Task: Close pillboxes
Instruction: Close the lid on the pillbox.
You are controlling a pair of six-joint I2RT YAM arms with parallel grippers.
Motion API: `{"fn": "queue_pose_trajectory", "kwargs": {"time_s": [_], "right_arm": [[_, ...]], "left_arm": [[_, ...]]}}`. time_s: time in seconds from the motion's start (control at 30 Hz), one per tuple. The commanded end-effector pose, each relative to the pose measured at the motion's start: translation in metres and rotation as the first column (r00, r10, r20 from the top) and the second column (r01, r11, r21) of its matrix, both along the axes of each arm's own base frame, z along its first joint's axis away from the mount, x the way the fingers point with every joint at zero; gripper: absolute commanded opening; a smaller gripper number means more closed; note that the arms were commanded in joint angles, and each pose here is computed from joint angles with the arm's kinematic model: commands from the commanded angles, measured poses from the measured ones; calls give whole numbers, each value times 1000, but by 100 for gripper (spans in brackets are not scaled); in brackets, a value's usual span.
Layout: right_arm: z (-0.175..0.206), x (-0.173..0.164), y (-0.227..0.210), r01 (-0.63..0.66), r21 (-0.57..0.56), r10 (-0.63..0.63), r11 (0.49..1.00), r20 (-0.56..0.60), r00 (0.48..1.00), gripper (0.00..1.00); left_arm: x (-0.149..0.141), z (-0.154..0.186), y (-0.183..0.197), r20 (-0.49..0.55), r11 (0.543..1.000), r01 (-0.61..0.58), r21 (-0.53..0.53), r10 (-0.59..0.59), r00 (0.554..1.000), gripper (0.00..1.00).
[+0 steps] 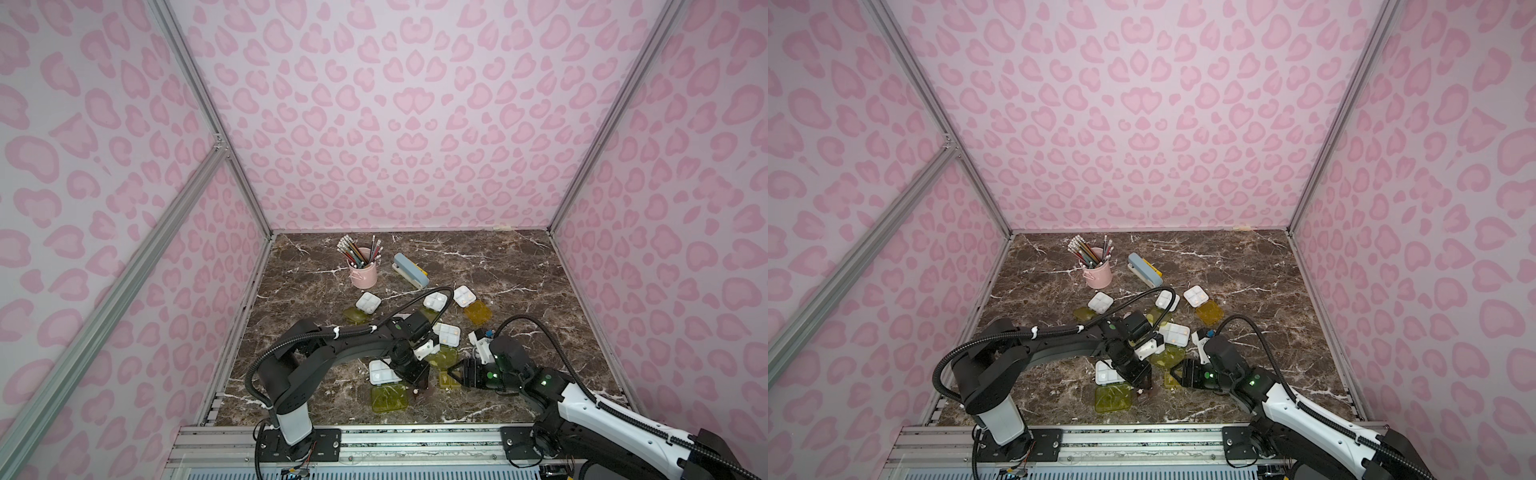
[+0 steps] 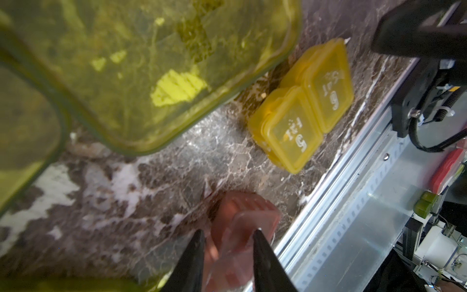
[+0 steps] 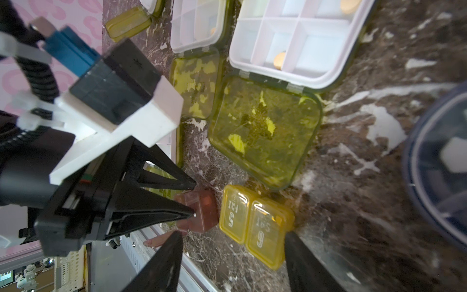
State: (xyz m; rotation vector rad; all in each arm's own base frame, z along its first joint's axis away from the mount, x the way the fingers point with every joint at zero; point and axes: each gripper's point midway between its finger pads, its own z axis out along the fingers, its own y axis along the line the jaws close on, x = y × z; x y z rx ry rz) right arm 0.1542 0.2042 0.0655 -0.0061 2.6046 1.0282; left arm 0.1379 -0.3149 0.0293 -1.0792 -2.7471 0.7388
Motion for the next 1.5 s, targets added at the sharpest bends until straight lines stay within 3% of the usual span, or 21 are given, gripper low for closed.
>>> {"fn": "queue_pose_trajectory", "kwargs": {"time_s": [0.0,1.07,1.47], "right_arm": [[0,3,0,4,0,-4,1000,18,1000,65],[0,3,2,2,-2,-2,1000,19,1000,65],[2,5,4,-1,2,1,1000,25,1000,65]], "left_arm": [[9,1,1,44,1000,-4,14,3,999,30],[19,23,-1,67,998,-38,-42,41,997,29],[24,49,-2,90,991,-66,-113,76,993,31]]}}
